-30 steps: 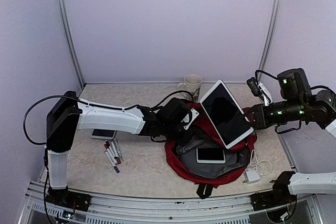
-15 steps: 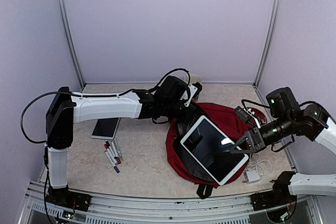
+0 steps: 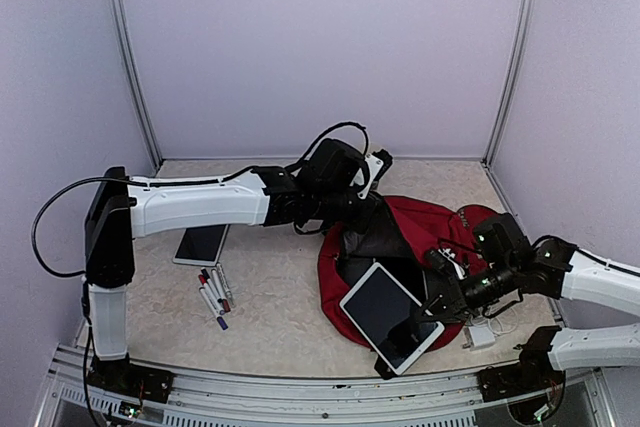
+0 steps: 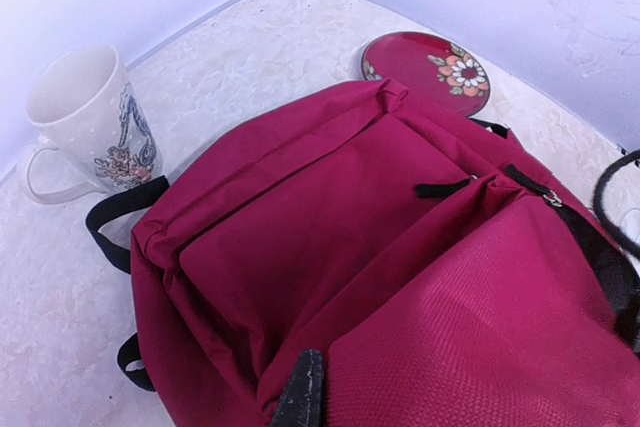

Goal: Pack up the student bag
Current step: Place the pen in the largest pocket of the bag.

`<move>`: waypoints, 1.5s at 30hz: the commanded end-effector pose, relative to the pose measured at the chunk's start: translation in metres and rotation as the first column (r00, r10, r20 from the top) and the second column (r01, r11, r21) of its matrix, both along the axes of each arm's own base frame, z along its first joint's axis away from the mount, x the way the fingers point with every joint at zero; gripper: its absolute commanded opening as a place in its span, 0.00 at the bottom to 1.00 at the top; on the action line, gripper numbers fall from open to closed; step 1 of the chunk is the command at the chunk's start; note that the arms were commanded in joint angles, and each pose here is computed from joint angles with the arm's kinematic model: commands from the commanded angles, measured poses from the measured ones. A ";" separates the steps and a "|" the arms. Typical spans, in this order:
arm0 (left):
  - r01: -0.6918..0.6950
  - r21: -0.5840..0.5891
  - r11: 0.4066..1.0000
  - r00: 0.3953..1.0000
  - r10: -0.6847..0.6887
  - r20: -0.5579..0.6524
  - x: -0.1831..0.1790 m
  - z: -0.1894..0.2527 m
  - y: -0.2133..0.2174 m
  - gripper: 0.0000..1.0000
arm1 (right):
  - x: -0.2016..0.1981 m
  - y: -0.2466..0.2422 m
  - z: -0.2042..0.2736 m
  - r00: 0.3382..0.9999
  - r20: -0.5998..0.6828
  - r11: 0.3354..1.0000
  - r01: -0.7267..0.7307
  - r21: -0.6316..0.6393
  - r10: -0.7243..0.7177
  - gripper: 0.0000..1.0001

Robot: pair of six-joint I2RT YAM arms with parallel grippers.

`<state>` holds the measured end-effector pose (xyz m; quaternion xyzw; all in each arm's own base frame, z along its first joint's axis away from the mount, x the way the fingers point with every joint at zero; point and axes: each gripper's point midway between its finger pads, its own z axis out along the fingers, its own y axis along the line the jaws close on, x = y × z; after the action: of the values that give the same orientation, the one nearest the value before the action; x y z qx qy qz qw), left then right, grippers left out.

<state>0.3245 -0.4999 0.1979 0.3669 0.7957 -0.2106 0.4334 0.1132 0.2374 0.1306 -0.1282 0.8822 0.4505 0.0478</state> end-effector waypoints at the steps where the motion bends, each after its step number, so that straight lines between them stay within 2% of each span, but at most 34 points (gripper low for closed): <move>1: 0.012 -0.086 0.996 0.994 -0.003 0.108 -0.020 0.064 -0.002 0.05 | 0.039 0.021 0.015 0.987 0.092 0.984 0.119 0.131 -0.131 0.00; 8: 0.013 -0.067 0.998 0.987 -0.001 0.163 -0.047 0.083 0.002 0.06 | 0.076 0.010 -0.008 0.954 0.091 0.958 0.280 0.055 -0.284 0.00; 20: 0.065 -0.053 0.996 0.980 -0.053 0.194 -0.072 0.084 -0.007 0.07 | 0.115 -0.032 -0.002 0.805 0.105 0.811 0.573 0.120 -0.584 0.00; 24: 0.098 -0.047 0.994 0.977 -0.087 0.194 -0.082 0.083 -0.018 0.08 | 0.129 -0.031 -0.005 0.776 0.108 0.782 0.607 0.141 -0.622 0.00; 28: 0.123 -0.040 0.992 0.975 -0.113 0.189 -0.089 0.079 -0.027 0.08 | 0.142 -0.022 -0.006 0.780 0.115 0.788 0.600 0.140 -0.615 0.00; 29: 0.125 -0.040 0.991 0.975 -0.116 0.189 -0.090 0.079 -0.028 0.08 | 0.146 -0.022 -0.007 0.773 0.125 0.783 0.609 0.129 -0.622 0.03; 33: 0.129 -0.038 0.991 0.975 -0.119 0.187 -0.090 0.078 -0.028 0.09 | 0.153 -0.036 -0.017 0.724 0.157 0.740 0.668 0.078 -0.671 0.30; 36: 0.116 -0.020 0.993 0.976 -0.110 0.185 -0.088 0.071 -0.026 0.09 | 0.152 -0.045 -0.013 0.708 0.195 0.728 0.682 0.062 -0.679 0.44; 39: 0.106 -0.004 0.994 0.978 -0.104 0.179 -0.086 0.062 -0.025 0.09 | 0.144 -0.055 -0.008 0.702 0.231 0.726 0.687 0.030 -0.673 0.51; 45: 0.094 0.008 0.996 0.983 -0.094 0.161 -0.080 0.050 -0.026 0.09 | 0.128 -0.071 0.016 0.705 0.284 0.734 0.679 -0.006 -0.650 0.53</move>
<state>0.2387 -0.5202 0.2468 0.4283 0.7418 -0.1964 0.4772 0.2463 0.1821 0.1305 0.1451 0.8679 0.3668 0.3017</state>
